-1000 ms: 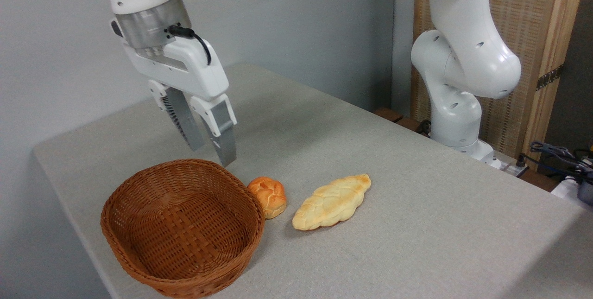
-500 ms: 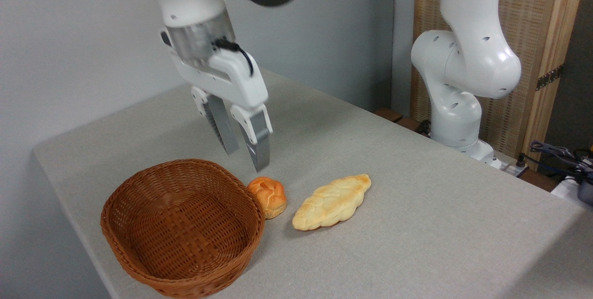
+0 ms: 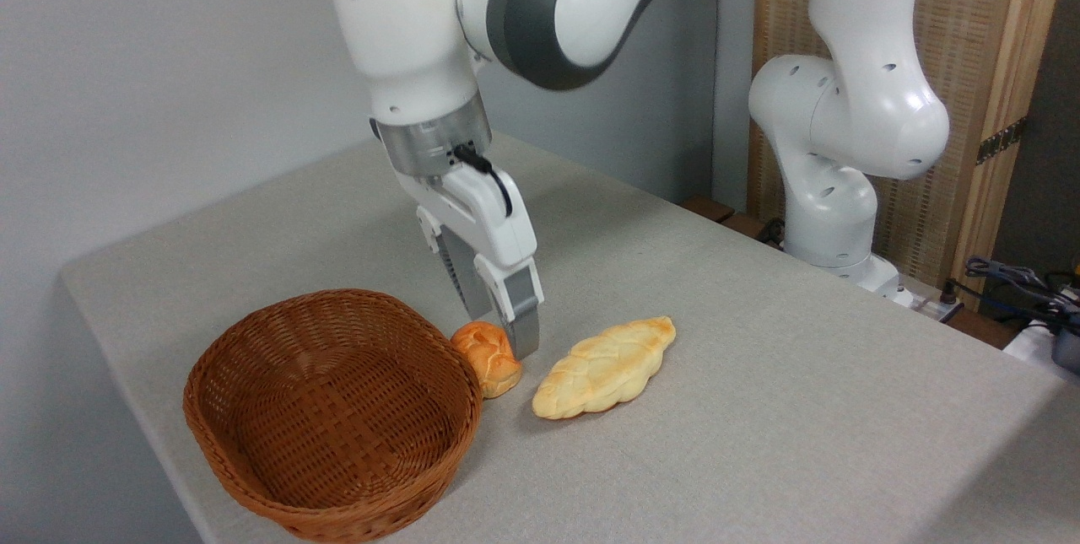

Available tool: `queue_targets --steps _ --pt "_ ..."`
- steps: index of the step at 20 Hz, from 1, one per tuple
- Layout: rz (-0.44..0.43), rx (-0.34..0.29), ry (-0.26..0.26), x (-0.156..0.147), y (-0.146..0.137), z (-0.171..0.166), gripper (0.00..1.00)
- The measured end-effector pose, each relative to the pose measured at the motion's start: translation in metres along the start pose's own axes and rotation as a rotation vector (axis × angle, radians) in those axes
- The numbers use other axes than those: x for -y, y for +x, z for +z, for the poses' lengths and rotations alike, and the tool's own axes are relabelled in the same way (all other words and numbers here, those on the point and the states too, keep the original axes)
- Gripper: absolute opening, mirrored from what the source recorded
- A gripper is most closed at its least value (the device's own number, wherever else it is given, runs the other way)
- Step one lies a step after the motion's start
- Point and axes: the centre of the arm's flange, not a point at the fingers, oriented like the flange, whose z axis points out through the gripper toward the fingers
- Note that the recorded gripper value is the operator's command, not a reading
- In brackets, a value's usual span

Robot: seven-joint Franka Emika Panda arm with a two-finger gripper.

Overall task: Put bread into the basket
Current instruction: 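Lower the gripper around the orange bun and close on it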

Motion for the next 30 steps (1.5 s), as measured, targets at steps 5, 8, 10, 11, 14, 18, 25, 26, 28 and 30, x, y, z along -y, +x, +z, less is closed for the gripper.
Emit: queue_targets --steps 5,8,10,11,14,18,25,26,28,30 --pt "0.045 -0.023 0.007 -0.021 0.018 0.023 1.00" --pt "0.031 -0.062 -0.029 -0.027 0.023 0.021 1.00" --pt "0.028 -0.070 -0.032 -0.027 0.023 0.021 1.00" --pt "0.027 -0.072 -0.030 -0.027 0.023 0.021 1.00" --pt "0.025 -0.077 -0.025 -0.025 0.023 0.021 1.00" --pt "0.026 -0.077 -0.025 -0.024 0.022 0.021 1.00" --pt "0.039 -0.072 -0.030 -0.024 0.021 0.025 1.00" --pt "0.042 -0.067 -0.028 -0.024 0.021 0.026 1.00" --pt "0.051 -0.048 -0.016 -0.022 0.020 0.029 1.00" --pt "0.055 -0.039 -0.015 -0.022 0.020 0.032 1.00"
